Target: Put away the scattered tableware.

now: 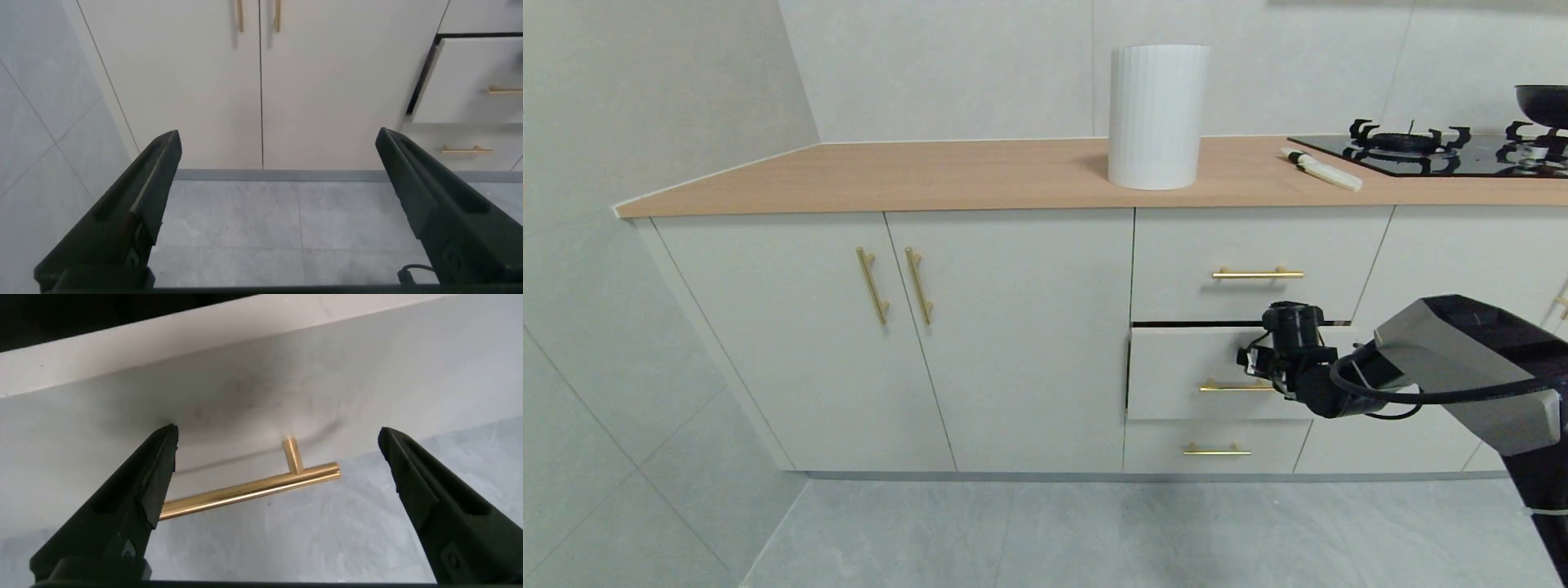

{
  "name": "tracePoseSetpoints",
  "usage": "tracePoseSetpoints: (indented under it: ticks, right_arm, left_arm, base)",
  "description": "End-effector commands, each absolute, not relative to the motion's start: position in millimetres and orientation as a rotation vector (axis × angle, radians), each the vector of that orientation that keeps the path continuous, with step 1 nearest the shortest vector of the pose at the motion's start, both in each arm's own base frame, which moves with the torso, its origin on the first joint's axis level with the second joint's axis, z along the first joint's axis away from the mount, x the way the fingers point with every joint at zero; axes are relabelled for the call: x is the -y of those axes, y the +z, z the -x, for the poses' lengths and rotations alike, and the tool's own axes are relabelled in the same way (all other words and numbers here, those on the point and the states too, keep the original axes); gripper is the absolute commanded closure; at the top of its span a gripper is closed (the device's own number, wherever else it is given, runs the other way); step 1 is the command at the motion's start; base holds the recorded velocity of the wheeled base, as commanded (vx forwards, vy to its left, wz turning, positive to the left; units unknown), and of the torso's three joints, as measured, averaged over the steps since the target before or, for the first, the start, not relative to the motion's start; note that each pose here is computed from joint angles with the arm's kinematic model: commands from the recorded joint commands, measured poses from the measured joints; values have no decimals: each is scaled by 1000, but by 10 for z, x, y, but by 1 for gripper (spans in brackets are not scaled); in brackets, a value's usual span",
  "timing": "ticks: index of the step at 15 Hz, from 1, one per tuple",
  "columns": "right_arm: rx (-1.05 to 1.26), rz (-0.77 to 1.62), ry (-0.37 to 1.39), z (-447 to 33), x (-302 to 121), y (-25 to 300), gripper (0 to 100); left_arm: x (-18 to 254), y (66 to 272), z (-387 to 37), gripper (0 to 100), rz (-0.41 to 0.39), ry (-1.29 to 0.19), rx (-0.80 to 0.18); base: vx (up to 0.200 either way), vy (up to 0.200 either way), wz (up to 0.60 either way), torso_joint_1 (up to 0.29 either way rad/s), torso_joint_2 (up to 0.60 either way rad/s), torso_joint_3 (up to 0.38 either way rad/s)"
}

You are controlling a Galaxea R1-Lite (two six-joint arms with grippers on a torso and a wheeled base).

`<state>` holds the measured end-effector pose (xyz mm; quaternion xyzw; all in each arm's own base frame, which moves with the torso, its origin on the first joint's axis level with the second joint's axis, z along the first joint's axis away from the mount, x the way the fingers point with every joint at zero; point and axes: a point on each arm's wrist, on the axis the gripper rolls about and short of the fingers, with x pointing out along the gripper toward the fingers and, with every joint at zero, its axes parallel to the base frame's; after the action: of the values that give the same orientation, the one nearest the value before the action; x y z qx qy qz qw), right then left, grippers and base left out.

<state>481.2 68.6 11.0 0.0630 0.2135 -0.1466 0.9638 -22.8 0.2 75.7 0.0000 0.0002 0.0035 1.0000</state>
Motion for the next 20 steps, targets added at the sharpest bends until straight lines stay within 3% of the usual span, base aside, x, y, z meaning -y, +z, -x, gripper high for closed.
tracePoseSetpoints:
  ticks: [1, 20]
  right_arm:
    - [-417, -131, -301, -4860, -677, 57, 0]
    - [-314, -150, -389, -5032, -488, 144, 0]
  left_arm:
    - [-2, 759, 228, 0, 0, 8, 0]
    - [-2, 755, 227, 0, 0, 8, -2]
  base:
    - [0, 0, 0, 0, 0, 0]
    - [0, 0, 0, 0, 0, 0]
